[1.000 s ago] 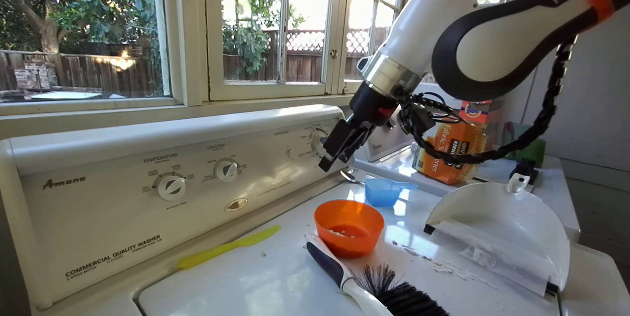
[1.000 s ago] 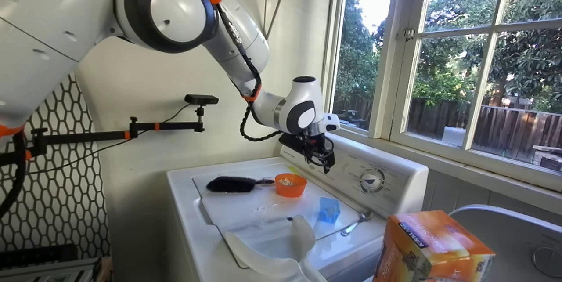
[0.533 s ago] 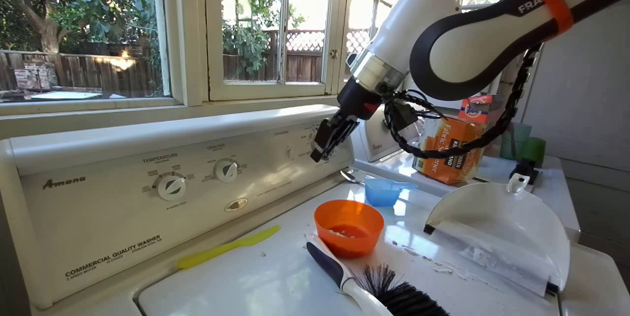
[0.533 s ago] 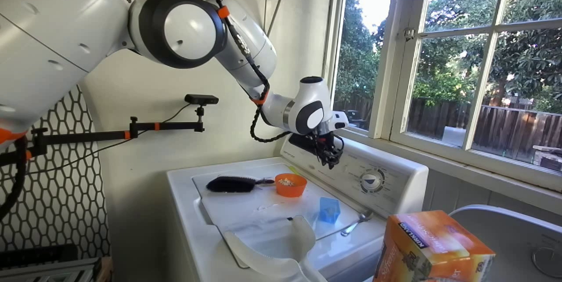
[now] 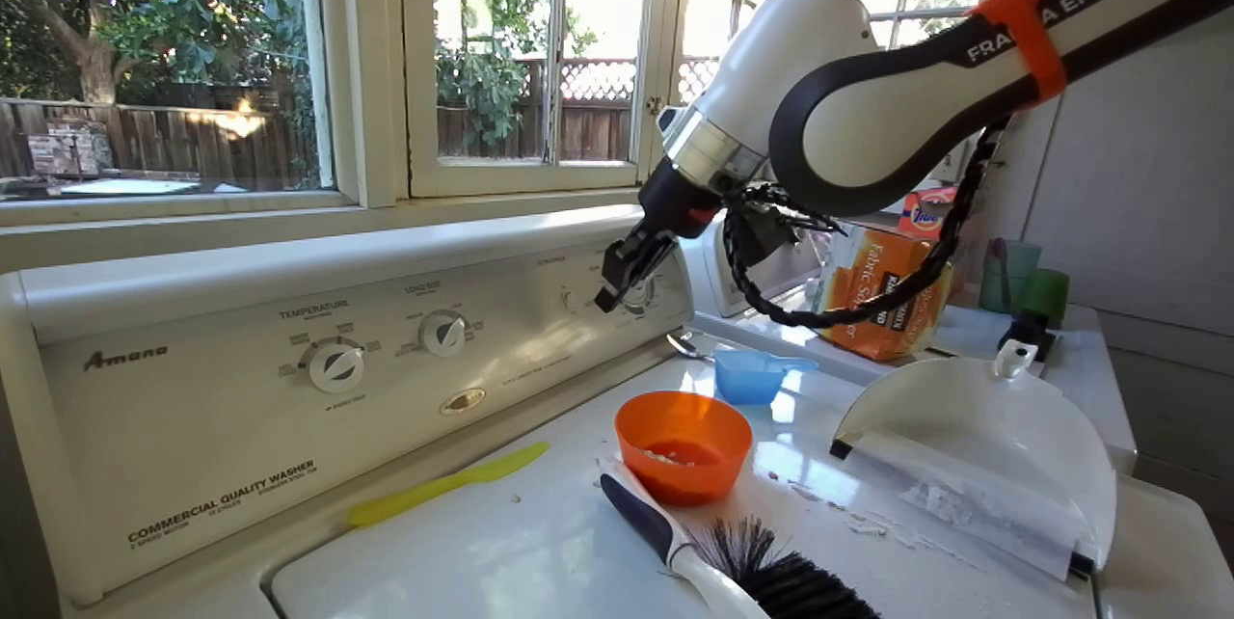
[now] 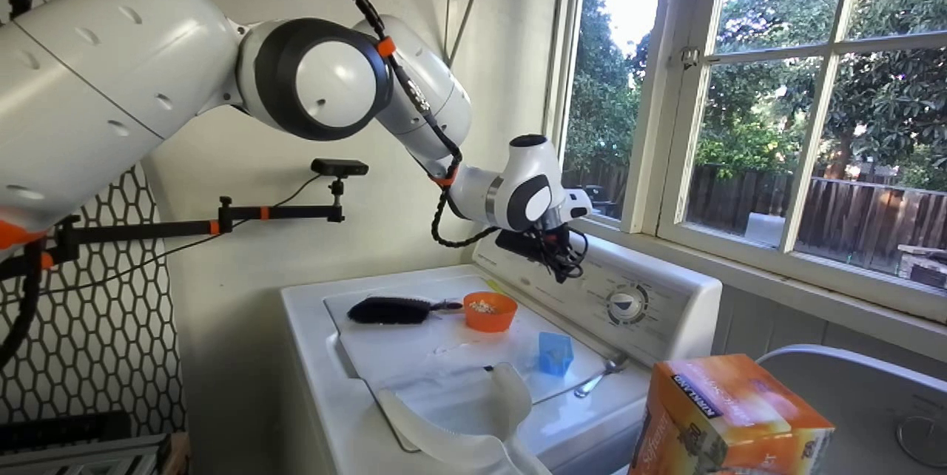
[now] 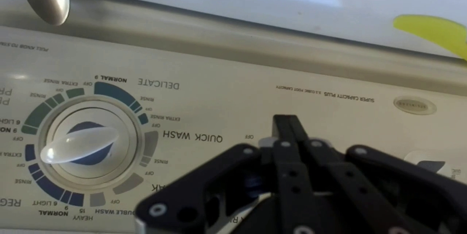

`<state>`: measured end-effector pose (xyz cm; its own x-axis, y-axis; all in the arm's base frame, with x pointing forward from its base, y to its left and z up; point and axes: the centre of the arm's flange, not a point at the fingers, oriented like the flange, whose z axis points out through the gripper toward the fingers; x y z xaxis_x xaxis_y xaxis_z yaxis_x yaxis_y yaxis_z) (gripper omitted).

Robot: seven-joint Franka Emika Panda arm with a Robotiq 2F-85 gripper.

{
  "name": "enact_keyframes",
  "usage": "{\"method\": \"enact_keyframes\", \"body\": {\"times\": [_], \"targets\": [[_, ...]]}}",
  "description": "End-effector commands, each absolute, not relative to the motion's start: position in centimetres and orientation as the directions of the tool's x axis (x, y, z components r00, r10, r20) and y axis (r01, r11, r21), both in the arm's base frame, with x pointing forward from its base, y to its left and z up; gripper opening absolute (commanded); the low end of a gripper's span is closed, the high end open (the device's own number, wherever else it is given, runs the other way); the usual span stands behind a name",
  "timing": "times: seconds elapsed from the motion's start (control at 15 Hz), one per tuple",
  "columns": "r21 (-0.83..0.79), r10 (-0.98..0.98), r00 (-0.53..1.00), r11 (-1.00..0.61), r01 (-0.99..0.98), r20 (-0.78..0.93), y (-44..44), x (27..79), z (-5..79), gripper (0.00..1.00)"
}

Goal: Press the switch on the stove.

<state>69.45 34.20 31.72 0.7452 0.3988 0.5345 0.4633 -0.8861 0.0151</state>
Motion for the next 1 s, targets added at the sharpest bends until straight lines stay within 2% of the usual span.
{"method": "enact_keyframes", "body": {"times": [0.0,0.93], "targets": [[0.067,0.422,0.734,-0.885,0.46,0.533,35.5,71.4,31.0,0.0],[0.12,0.43,0.706,-0.887,0.445,0.563,36.0,73.6,30.2,0.0]]}}
